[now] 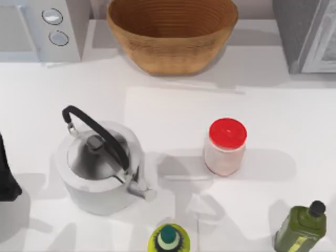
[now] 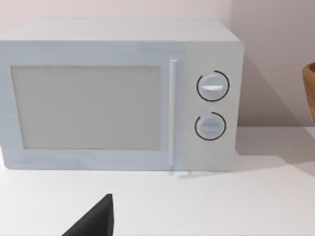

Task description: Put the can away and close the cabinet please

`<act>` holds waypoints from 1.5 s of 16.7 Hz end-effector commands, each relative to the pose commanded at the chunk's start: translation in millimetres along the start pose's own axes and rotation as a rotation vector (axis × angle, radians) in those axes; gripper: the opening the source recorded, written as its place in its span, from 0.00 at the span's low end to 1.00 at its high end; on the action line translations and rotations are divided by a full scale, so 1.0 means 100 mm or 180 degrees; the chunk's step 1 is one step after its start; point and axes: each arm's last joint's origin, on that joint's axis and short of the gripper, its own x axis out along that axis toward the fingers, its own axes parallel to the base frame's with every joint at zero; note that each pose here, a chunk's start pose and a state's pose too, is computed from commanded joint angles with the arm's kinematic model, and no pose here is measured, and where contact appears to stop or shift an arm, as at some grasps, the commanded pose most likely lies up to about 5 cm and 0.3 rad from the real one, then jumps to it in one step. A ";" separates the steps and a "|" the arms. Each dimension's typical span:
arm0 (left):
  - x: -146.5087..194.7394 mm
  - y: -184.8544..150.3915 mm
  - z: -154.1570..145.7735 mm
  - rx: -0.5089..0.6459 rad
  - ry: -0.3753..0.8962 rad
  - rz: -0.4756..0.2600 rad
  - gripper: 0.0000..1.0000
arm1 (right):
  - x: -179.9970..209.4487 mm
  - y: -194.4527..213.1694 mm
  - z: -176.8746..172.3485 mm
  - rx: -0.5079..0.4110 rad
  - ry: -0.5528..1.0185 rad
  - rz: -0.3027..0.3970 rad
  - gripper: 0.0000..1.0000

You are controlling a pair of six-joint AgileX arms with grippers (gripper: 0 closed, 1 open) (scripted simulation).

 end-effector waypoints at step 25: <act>0.00 0.00 0.00 0.0000 0.0000 0.0000 1.00 | 0.24 2.70 0.02 -0.0071 -0.0103 -0.0053 1.00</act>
